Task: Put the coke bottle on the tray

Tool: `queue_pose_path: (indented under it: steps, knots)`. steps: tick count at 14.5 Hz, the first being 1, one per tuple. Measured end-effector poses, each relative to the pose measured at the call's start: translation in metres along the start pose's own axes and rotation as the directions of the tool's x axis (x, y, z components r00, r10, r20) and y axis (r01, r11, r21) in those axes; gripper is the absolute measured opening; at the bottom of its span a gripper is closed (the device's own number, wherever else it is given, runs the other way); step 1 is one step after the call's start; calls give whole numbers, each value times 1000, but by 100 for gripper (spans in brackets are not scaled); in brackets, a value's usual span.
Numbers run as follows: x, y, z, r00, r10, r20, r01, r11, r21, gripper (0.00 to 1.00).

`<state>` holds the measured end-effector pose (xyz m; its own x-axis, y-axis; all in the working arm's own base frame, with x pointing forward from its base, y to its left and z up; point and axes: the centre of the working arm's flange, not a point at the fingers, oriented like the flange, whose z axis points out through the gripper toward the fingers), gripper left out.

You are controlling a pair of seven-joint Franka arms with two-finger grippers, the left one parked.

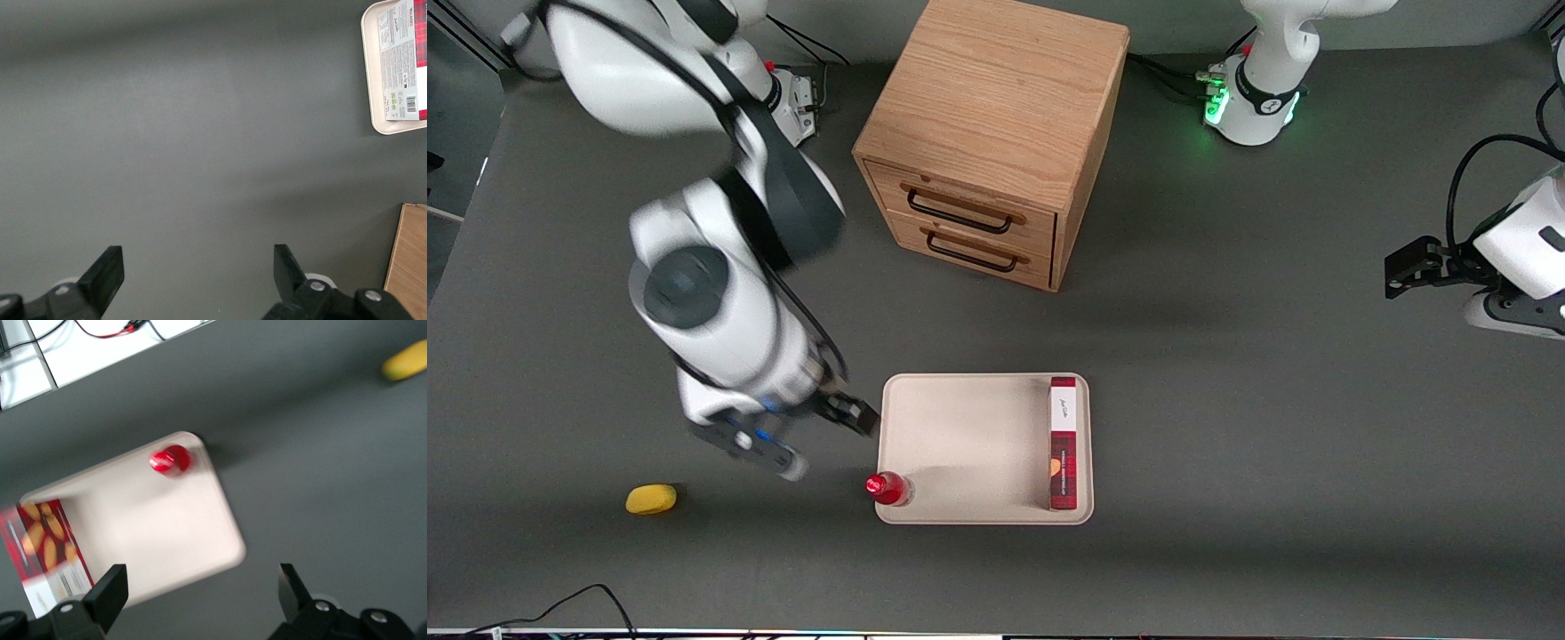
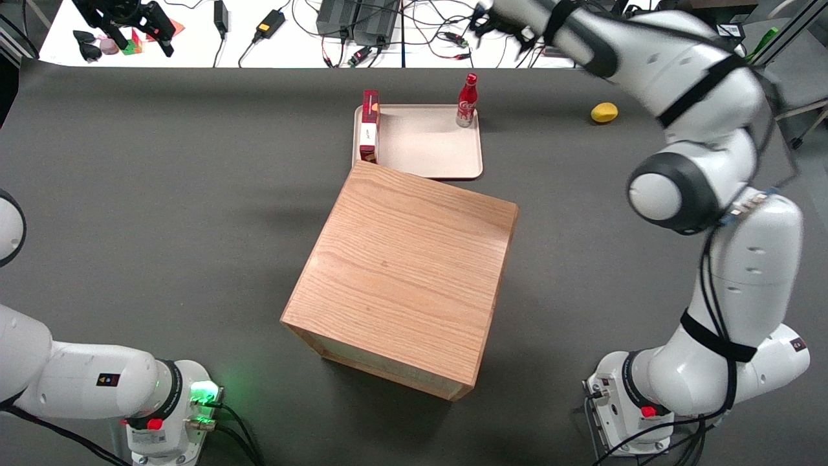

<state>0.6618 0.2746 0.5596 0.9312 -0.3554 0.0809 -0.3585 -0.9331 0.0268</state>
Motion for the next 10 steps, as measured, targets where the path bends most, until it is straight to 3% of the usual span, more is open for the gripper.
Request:
queue_pose_path:
  steps: [2, 4, 6, 10]
  knots:
    - [-12, 63, -73, 997, -79, 0, 79, 996, -35, 100]
    - [-21, 124, -106, 992, -125, 23, 126, 991, -43, 100]
    - [-25, 182, -110, 989, -140, 53, 142, 989, -46, 100]
    - [-33, 251, -64, 994, -105, 25, 105, 994, -7, 100]
